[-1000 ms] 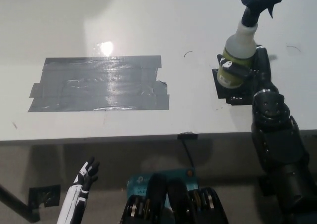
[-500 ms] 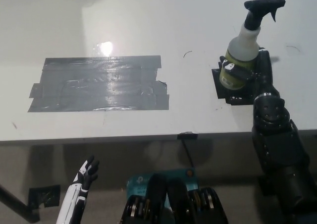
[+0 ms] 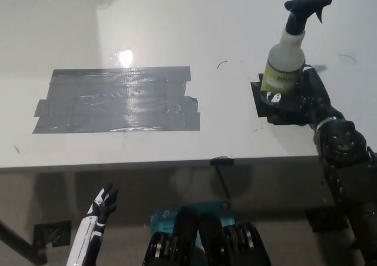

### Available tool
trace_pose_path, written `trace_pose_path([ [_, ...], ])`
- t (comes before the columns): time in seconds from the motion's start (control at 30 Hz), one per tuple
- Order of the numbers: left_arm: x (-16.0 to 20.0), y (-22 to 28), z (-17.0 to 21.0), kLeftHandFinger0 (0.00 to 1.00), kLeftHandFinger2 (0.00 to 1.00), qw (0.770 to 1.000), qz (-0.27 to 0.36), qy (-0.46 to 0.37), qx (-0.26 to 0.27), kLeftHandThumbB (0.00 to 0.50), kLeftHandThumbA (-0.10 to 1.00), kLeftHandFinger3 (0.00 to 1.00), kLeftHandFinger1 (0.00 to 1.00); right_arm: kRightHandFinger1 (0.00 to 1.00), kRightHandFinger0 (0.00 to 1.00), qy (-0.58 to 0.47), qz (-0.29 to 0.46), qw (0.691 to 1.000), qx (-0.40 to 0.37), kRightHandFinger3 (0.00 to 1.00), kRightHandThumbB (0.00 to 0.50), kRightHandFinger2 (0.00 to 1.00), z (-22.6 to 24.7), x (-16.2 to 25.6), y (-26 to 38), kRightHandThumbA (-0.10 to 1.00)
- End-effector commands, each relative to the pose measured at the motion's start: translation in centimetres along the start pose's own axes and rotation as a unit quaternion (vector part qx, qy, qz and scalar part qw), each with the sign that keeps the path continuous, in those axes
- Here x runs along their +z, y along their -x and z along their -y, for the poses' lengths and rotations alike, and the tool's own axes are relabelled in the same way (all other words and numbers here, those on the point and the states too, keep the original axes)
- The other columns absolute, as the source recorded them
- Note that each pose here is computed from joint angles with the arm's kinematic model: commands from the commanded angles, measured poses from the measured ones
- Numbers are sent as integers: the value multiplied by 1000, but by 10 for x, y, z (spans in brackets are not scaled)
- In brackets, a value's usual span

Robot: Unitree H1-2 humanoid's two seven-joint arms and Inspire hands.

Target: A person hands a spray bottle to the robot which it grabs with its right hand and places on the black spot infront of it on the table

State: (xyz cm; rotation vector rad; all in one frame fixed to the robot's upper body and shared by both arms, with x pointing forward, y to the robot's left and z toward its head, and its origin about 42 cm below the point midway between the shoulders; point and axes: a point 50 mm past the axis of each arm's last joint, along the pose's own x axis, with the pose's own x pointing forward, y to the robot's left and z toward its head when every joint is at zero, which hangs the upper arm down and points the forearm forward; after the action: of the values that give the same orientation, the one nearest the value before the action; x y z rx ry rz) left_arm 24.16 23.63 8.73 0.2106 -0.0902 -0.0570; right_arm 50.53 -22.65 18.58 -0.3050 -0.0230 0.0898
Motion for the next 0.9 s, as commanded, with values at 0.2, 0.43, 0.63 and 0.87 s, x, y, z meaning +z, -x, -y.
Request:
trace_pose_path([
  [0.2, 11, -3, -8, 1000, 1000, 1000, 29, -11, 4, 3, 1000, 1000, 1000, 1000, 1000, -34, 39, 998, 21, 1000, 500, 1000, 34, 10, 19, 860],
  [0.43, 11, -5, -8, 1000, 1000, 1000, 27, -11, 4, 4, 1000, 1000, 1000, 1000, 1000, -40, 70, 997, 12, 1000, 500, 1000, 68, 11, 58, 857],
  [0.63, 11, -6, -10, 1000, 1000, 999, 31, -12, 8, 4, 1000, 1000, 1000, 1000, 1000, -52, 118, 992, 2, 1000, 500, 1000, 91, 23, 111, 849],
  [0.87, 13, -12, -12, 1000, 1000, 999, 34, -14, 8, 18, 1000, 1000, 1000, 1000, 1000, -35, 162, 986, 3, 1000, 476, 1000, 78, 42, 186, 967],
])
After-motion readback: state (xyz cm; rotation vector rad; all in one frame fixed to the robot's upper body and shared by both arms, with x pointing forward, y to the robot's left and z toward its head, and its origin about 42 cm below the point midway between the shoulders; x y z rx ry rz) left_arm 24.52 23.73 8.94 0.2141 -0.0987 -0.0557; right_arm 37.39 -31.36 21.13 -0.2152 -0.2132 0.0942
